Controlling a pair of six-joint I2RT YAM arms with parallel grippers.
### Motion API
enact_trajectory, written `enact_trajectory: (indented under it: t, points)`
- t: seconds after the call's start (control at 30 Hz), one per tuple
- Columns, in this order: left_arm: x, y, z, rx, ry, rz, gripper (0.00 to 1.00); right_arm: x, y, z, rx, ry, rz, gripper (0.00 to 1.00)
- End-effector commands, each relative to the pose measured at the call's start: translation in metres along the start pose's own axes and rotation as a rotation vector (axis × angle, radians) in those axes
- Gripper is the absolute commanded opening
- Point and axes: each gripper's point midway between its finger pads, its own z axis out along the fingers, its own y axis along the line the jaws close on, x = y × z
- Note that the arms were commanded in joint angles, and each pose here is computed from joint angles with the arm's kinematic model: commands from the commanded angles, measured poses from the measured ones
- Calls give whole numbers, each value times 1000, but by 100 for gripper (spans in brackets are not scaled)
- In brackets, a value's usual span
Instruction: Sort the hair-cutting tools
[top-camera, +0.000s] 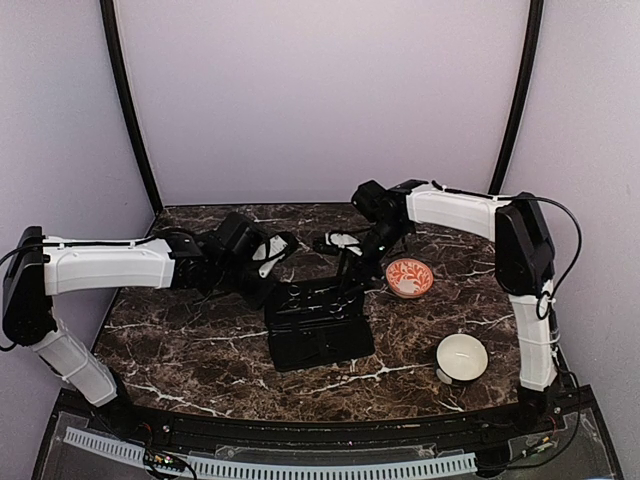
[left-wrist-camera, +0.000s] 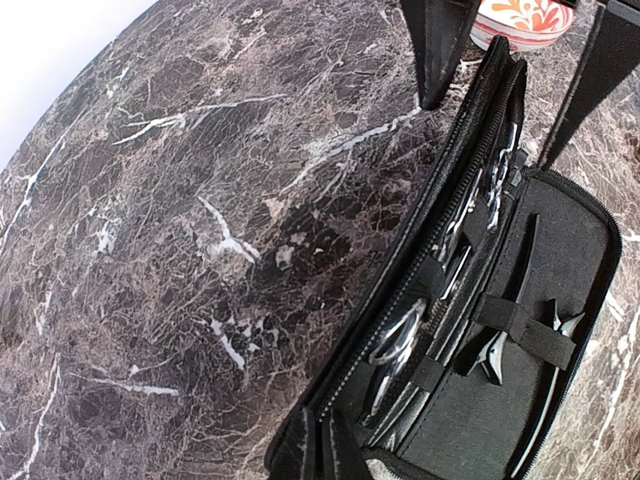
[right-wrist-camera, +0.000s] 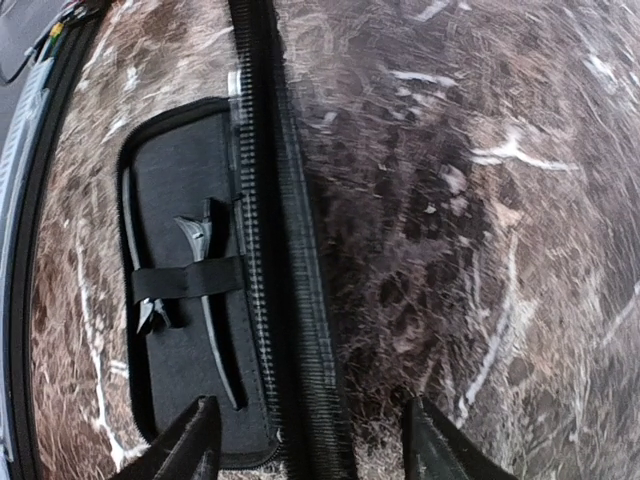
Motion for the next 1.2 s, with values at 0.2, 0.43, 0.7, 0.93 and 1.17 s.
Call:
enact_trajectory:
  t: [0.2, 0.43, 0.7, 0.93, 1.17]
  points:
    - [-28, 1, -27, -10, -117, -32, 2, -10, 42, 2, -33, -9, -96, 54]
    - [-56, -23, -93, 60, -206, -62, 43, 4, 77, 11, 80, 68, -195, 55]
    - [-41, -21, -93, 42, -169, -95, 51, 11, 107, 3, 98, 74, -190, 62]
    - [-14, -60, -21, 154, -1, -78, 25, 13, 87, -53, 204, -26, -51, 67]
    - [-7, -119, 25, 320, 56, -50, 5, 38, 35, -107, 534, -136, 144, 89]
